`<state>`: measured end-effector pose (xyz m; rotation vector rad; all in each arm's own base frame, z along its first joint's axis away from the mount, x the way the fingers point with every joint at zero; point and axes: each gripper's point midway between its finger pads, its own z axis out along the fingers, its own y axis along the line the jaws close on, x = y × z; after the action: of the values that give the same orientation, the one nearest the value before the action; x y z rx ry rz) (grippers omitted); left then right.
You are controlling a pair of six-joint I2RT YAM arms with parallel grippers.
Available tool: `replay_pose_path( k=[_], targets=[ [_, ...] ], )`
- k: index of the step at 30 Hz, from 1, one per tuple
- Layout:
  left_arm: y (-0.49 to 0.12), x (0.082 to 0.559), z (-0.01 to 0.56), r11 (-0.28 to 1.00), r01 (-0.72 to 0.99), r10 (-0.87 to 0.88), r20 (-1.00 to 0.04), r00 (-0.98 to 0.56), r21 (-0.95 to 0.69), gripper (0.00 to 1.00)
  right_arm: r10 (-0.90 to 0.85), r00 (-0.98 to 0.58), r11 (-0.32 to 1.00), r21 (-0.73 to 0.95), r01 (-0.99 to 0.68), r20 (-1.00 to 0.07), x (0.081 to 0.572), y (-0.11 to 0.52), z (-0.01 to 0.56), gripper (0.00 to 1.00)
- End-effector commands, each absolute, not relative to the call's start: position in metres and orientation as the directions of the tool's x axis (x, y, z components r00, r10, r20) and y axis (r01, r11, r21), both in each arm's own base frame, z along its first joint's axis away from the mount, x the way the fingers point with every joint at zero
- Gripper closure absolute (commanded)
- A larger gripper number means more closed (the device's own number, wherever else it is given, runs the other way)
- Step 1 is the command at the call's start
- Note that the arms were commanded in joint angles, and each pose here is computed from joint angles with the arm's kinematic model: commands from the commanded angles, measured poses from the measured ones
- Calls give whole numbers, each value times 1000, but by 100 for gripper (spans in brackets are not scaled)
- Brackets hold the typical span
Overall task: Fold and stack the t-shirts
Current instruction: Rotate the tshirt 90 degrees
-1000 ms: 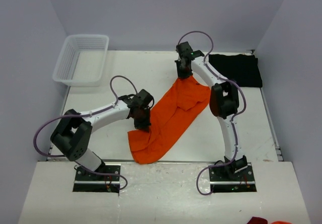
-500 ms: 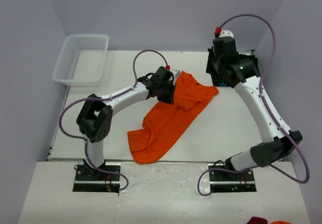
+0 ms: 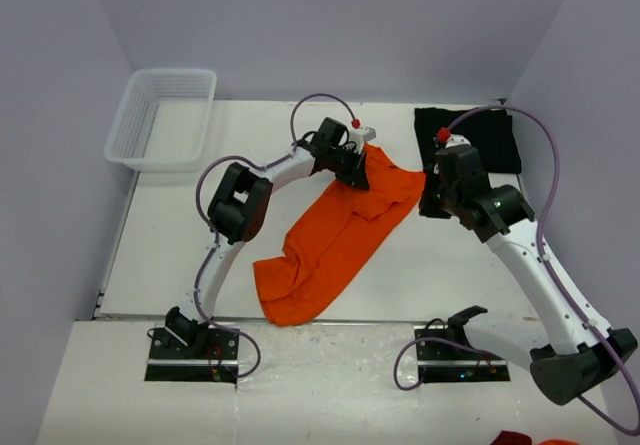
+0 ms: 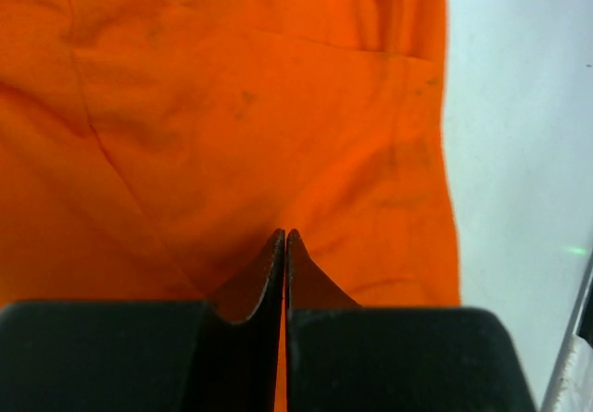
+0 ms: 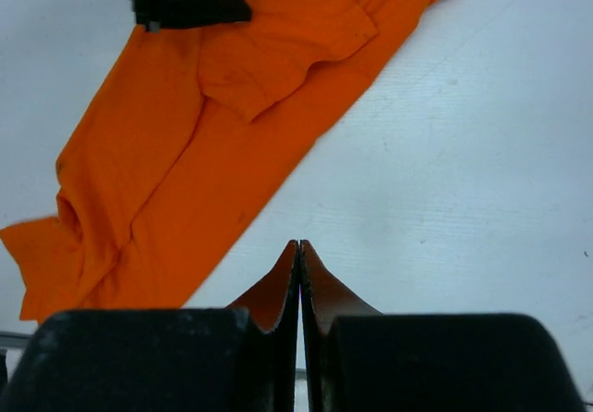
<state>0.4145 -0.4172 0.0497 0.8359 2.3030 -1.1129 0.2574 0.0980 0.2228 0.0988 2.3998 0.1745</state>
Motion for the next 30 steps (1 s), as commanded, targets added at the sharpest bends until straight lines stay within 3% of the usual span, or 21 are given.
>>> replay_pose_path(
  k=[1,9,21,30],
  targets=[
    [-435,417,42,385,711,336,-627,-702,-589,100,151,-730,971,238,-17,-666,246,111,230,100],
    [-408,455,-7,474,618,282,-557,-781,-627,100,-1,-828,938,286,-195,-561,230,167,182,100],
    [-318,547,23,599,511,75,-593,-802,-616,100,-282,-868,859,296,-419,-409,231,313,97,100],
    [-269,580,31,615,445,-45,-593,-804,-651,100,-335,-880,843,310,-439,-335,214,347,66,100]
  ],
)
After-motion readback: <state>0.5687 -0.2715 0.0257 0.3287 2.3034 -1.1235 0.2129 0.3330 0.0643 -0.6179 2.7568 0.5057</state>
